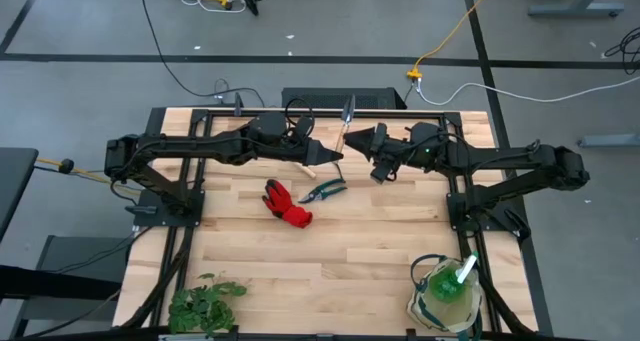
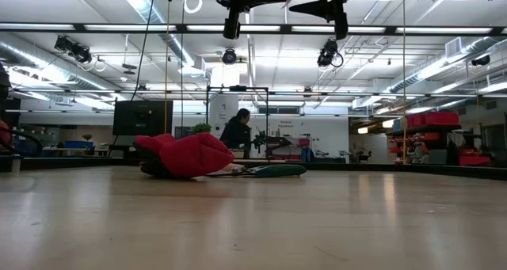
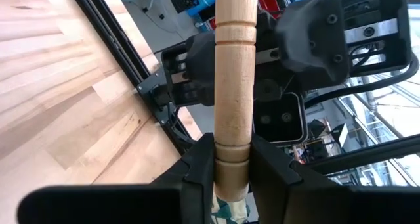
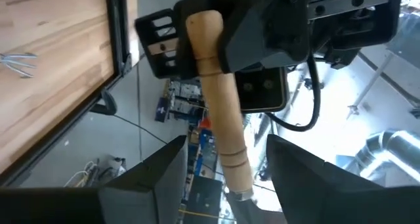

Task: Pick & Place Garden tools in Gardening bag
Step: Put the trowel into the gardening bag

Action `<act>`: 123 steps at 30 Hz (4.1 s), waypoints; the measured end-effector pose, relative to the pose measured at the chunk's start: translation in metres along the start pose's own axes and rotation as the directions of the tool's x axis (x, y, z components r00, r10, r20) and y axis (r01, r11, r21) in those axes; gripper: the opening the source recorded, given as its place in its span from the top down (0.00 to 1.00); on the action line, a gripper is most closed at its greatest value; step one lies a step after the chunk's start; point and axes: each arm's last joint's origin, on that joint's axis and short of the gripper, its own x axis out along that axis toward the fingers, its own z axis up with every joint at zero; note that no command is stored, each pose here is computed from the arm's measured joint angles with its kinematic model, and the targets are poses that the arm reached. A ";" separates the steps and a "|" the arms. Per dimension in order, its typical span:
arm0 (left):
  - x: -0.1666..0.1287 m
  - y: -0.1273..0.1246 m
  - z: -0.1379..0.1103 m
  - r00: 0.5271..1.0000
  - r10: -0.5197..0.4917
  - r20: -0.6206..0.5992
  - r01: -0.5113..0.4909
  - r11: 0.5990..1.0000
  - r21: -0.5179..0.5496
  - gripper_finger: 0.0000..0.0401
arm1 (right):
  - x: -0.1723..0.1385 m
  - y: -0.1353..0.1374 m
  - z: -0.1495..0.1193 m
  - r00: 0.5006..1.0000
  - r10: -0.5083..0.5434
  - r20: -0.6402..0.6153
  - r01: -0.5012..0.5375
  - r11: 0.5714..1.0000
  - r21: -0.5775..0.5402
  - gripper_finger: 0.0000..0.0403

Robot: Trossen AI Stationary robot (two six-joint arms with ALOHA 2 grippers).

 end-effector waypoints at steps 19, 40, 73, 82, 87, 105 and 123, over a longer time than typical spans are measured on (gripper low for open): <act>0.000 0.000 0.000 1.000 -0.002 -0.003 0.002 1.000 -0.023 0.80 | 0.022 0.011 0.004 0.999 -0.023 -0.049 0.022 0.999 -0.028 0.48; 0.000 0.001 0.000 1.000 0.007 0.005 -0.007 1.000 -0.027 0.80 | 0.022 0.010 0.004 0.998 -0.030 -0.052 0.027 0.998 -0.054 0.63; 0.000 0.000 0.001 1.000 0.014 0.028 -0.013 0.999 -0.030 0.64 | 0.022 0.008 0.004 0.997 -0.053 -0.053 0.051 0.998 -0.038 0.81; -0.001 0.001 0.002 1.000 0.009 0.015 -0.009 0.999 -0.032 0.46 | 0.022 0.007 0.004 0.997 -0.063 -0.053 0.061 0.998 -0.027 0.81; -0.003 0.003 0.008 1.000 -0.008 -0.005 0.008 0.999 -0.034 0.43 | 0.022 0.006 0.003 0.995 -0.076 -0.059 0.076 0.997 -0.004 0.81; -0.060 -0.023 0.048 0.987 -0.097 0.125 0.067 0.972 0.226 0.56 | 0.021 0.003 0.000 0.982 -0.085 -0.166 0.126 0.958 0.256 0.81; -0.061 -0.025 0.047 0.987 -0.109 0.120 0.042 0.886 0.462 0.95 | 0.021 0.000 0.004 0.986 -0.113 -0.124 0.165 0.783 0.600 0.81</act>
